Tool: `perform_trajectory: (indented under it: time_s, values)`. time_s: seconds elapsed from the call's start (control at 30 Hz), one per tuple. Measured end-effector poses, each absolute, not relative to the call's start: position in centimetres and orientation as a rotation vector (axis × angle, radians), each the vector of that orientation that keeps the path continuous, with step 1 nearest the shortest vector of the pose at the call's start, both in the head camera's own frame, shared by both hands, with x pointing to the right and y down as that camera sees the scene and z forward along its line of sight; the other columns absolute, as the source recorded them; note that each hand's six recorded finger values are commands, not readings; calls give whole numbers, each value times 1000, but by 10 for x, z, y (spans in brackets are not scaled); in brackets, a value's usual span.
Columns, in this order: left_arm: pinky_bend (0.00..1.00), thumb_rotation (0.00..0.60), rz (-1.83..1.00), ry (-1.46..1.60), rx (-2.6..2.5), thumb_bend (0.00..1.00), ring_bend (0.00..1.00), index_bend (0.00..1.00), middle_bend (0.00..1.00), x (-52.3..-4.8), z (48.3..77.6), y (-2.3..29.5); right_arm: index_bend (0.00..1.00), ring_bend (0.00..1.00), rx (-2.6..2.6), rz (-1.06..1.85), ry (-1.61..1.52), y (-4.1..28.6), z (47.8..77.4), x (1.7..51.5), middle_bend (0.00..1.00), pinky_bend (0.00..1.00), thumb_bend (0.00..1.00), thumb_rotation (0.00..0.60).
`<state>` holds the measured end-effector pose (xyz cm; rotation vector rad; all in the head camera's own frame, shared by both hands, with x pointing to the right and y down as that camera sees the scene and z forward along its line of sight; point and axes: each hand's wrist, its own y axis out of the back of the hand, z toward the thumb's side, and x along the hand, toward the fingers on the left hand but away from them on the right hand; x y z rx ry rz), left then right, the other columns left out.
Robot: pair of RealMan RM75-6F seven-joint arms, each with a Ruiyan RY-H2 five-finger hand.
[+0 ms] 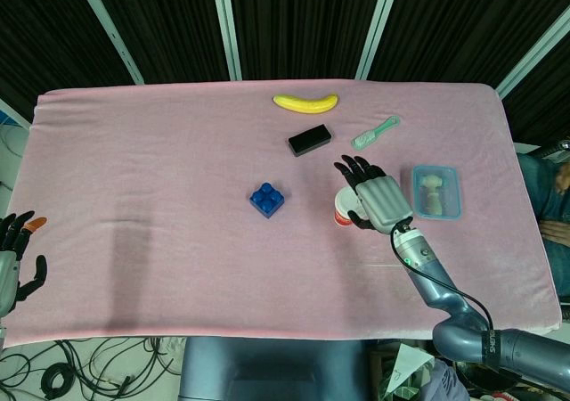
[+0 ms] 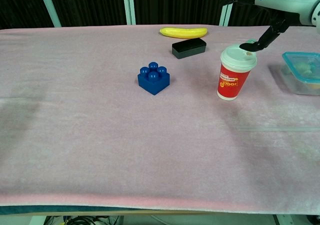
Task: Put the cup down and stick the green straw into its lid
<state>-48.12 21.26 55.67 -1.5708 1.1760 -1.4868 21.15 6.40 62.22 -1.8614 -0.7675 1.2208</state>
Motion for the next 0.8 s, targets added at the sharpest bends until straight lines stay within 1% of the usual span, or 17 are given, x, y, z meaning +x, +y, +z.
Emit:
perform_trajectory:
  time_s: [0.47, 0.67, 0.8]
  values:
    - [0, 600, -1465, 1206, -1562, 581, 22, 196, 91, -482, 546, 217, 0, 0, -1852, 1233, -745, 77, 629, 205, 0, 181, 271, 600]
    - [0, 600, -1473, 1198, -1582, 582, 22, 196, 91, -481, 551, 215, 0, 0, -1834, 1227, -754, 78, 628, 202, 0, 181, 271, 600]
    - [0, 600, -1475, 1196, -1584, 581, 22, 196, 91, -481, 551, 215, 0, 0, -1803, 1239, -779, 75, 625, 209, 0, 181, 271, 600]
